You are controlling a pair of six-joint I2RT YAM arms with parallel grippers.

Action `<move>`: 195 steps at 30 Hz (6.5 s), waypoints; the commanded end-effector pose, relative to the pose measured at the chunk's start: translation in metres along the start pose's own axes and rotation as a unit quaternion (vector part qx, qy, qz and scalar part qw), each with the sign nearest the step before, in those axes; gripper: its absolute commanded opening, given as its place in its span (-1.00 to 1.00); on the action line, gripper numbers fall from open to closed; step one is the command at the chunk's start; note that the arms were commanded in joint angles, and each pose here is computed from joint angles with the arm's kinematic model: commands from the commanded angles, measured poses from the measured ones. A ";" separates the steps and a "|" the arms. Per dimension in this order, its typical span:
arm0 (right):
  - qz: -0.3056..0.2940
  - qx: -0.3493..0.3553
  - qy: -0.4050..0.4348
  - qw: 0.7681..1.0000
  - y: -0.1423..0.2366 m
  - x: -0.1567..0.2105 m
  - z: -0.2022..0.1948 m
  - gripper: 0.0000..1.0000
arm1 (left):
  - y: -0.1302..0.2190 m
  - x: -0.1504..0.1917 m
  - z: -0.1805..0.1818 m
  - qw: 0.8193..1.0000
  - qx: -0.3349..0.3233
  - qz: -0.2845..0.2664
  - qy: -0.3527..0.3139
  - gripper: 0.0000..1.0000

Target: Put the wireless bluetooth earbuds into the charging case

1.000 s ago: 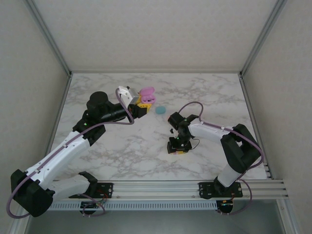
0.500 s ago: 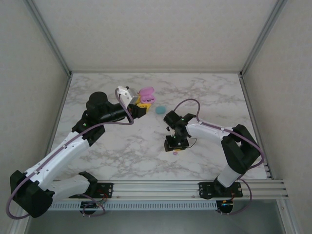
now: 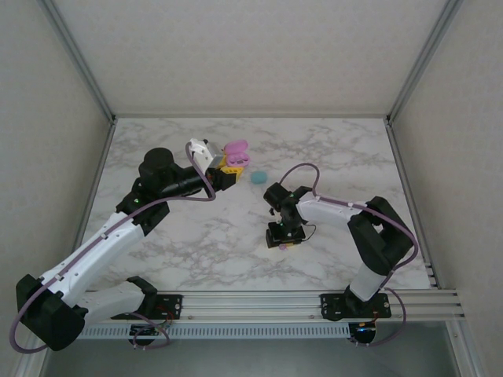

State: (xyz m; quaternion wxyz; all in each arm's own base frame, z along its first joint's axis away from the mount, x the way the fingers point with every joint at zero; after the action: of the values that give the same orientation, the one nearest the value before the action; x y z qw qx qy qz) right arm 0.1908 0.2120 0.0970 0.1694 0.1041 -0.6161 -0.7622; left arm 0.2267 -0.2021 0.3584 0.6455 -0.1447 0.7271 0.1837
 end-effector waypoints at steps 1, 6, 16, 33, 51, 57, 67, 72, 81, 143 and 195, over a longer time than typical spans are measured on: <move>0.029 -0.013 0.003 0.999 -0.013 0.006 -0.002 -0.01 | 0.002 -0.007 -0.005 1.000 0.005 -0.012 -0.005 -0.29; 0.033 -0.035 0.003 0.999 -0.014 0.009 0.001 -0.07 | 0.003 -0.008 -0.005 1.000 0.006 -0.011 -0.005 -0.29; 0.024 -0.083 0.000 0.996 -0.001 0.015 0.014 -0.12 | 0.001 -0.006 -0.004 1.000 0.006 -0.012 -0.003 -0.29; 0.005 -0.019 -0.049 0.999 0.015 0.013 0.010 -0.13 | 0.002 -0.004 -0.004 1.000 0.001 -0.008 -0.003 -0.29; -0.019 -0.006 -0.182 0.983 0.006 0.020 0.020 -0.17 | 0.000 0.003 -0.003 1.000 0.003 -0.001 -0.007 -0.29; -0.010 0.007 -0.180 0.984 0.000 0.018 0.022 -0.22 | 0.000 0.003 -0.002 1.000 0.003 0.001 -0.010 -0.29; 0.003 0.020 -0.170 0.985 -0.010 0.018 0.024 -0.33 | 0.001 0.003 -0.002 1.000 0.001 0.002 -0.009 -0.30; 0.002 0.023 -0.164 0.986 -0.011 0.015 0.025 -0.41 | 0.000 0.003 -0.002 1.000 0.002 0.002 -0.007 -0.29; 0.000 0.031 -0.154 0.988 -0.010 0.011 0.026 -0.48 | -0.001 0.003 -0.002 1.000 0.004 0.003 -0.006 -0.29; -0.196 -0.497 0.096 0.840 0.205 -0.011 0.048 -0.71 | 0.010 0.013 0.019 0.999 -0.045 0.007 0.012 -0.31; -0.304 -0.501 0.051 0.809 0.277 -0.057 0.069 -0.65 | -0.008 0.033 0.006 0.999 0.017 0.024 -0.016 -0.28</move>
State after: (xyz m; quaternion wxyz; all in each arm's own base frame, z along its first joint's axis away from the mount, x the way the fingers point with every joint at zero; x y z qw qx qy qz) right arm 0.2529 0.2422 0.3645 0.0036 0.1899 -0.0829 -0.9783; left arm 0.2326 -0.2013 0.3170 0.6453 -0.1101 0.7263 0.2096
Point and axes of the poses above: each hand's point on the last joint's axis, 136 mm out from that joint toward the fingers, its own y axis back along the fingers, its own z axis along the line the jaws close on, x = y × z, the point moved 8 cm from there along y, back along the fingers, and after that the axes turned 7 degrees about y, right-handed, at the moved point
